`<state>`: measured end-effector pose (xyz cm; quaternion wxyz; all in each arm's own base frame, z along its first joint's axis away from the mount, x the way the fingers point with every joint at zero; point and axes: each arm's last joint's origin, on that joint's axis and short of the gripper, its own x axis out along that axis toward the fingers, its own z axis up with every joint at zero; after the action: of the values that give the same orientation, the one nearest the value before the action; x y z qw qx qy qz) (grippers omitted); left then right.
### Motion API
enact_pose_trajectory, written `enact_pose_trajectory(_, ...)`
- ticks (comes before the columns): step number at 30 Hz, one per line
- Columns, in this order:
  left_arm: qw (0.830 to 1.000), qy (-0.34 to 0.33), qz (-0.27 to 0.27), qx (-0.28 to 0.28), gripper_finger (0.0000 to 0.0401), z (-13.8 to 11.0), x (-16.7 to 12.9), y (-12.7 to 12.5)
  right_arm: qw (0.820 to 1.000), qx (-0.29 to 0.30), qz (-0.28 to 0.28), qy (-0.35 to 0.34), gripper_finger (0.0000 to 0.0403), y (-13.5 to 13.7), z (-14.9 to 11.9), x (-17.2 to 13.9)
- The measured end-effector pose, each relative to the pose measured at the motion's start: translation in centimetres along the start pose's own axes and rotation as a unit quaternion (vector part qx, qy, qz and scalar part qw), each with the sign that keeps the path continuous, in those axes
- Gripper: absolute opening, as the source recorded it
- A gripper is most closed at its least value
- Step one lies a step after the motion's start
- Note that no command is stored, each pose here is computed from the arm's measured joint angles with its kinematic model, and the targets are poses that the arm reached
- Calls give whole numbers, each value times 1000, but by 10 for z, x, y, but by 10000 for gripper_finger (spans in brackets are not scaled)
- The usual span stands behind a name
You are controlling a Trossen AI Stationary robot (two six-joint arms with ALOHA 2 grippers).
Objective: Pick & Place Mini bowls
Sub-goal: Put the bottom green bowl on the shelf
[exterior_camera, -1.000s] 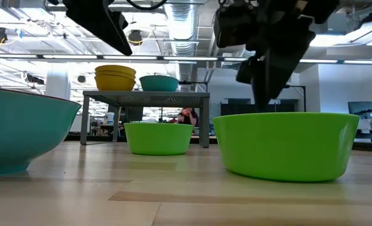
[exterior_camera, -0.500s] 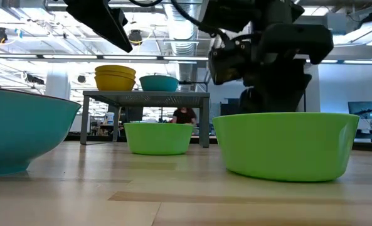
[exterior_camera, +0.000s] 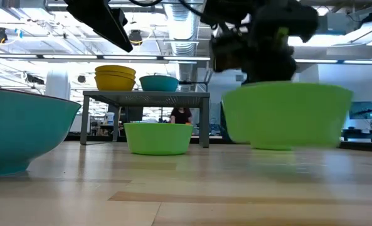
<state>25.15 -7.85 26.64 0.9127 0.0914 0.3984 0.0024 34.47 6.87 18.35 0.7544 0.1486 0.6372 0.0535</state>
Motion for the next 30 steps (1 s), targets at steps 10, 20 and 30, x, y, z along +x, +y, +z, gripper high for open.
enact_pose_trajectory(10, 1000, -4, 0, -1, 158, 1, 0, 0, 992, 48, -10, -116, 7, -36, -3, -85)
enact_pose_trajectory(20, 1000, -8, -1, -2, 158, 2, 0, 0, 950, 127, -44, -280, 3, -88, 5, -191)
enact_pose_trajectory(30, 1000, -15, -1, -3, 158, 3, 0, 0, 945, 184, -94, -253, 2, -147, 35, -212)
